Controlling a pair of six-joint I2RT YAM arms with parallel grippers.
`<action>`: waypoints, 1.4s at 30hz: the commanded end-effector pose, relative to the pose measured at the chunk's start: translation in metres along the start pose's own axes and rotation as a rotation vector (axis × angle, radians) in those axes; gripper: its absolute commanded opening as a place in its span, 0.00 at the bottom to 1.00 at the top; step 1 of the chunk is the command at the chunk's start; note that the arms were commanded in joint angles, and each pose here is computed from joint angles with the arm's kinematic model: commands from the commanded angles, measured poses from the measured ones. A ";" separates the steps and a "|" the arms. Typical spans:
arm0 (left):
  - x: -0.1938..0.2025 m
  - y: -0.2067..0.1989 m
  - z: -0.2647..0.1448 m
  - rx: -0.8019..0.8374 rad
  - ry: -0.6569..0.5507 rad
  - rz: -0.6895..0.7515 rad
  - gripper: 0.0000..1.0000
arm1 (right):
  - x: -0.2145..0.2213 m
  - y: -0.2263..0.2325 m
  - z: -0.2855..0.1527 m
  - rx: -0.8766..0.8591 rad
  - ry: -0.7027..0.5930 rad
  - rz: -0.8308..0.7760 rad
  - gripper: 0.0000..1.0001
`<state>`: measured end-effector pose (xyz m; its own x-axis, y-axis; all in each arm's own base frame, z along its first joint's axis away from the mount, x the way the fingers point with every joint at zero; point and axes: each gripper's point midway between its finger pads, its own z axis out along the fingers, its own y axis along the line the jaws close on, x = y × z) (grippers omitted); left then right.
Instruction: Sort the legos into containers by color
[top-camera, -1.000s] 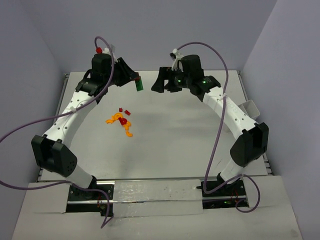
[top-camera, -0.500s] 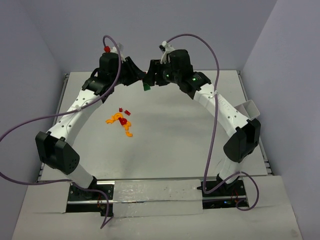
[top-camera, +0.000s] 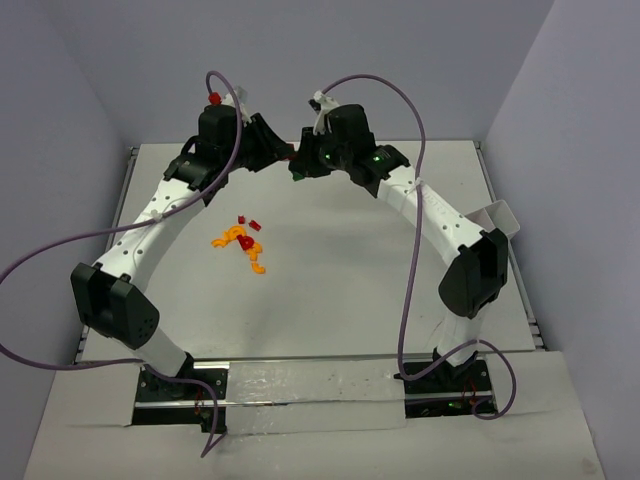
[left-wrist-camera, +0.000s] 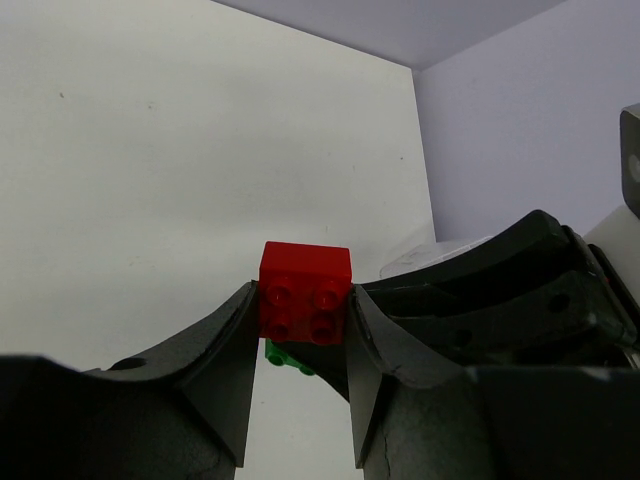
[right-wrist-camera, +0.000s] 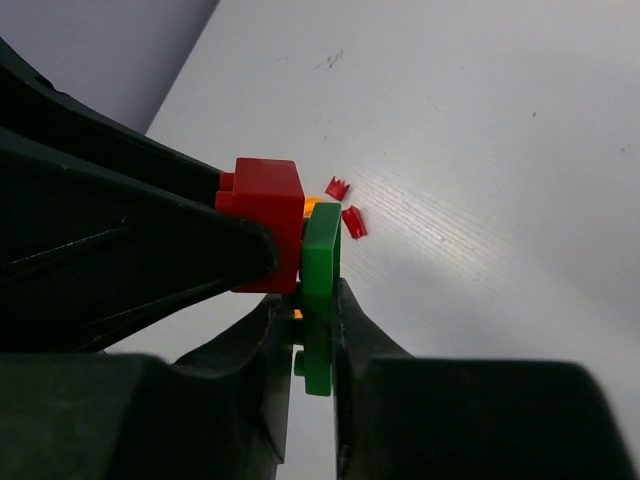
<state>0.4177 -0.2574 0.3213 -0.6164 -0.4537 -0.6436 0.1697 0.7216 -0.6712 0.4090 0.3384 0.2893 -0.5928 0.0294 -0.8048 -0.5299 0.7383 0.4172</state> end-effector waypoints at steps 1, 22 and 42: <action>-0.017 -0.021 -0.006 0.061 -0.050 0.010 0.00 | -0.018 0.007 -0.009 0.004 -0.062 -0.043 0.10; 0.028 -0.007 -0.021 0.283 0.182 0.458 0.00 | 0.057 -0.258 -0.244 0.521 0.323 -0.351 0.00; 0.043 0.016 0.002 0.244 0.284 0.514 0.00 | 0.091 -0.384 -0.331 0.679 0.583 -0.280 0.02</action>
<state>0.3956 -0.2635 0.2606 -0.6356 0.0882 -0.7670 0.6005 0.6809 -0.4193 0.3459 -0.1576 0.1822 -0.8254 -0.3842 -0.4137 -0.3324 0.9230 -0.1940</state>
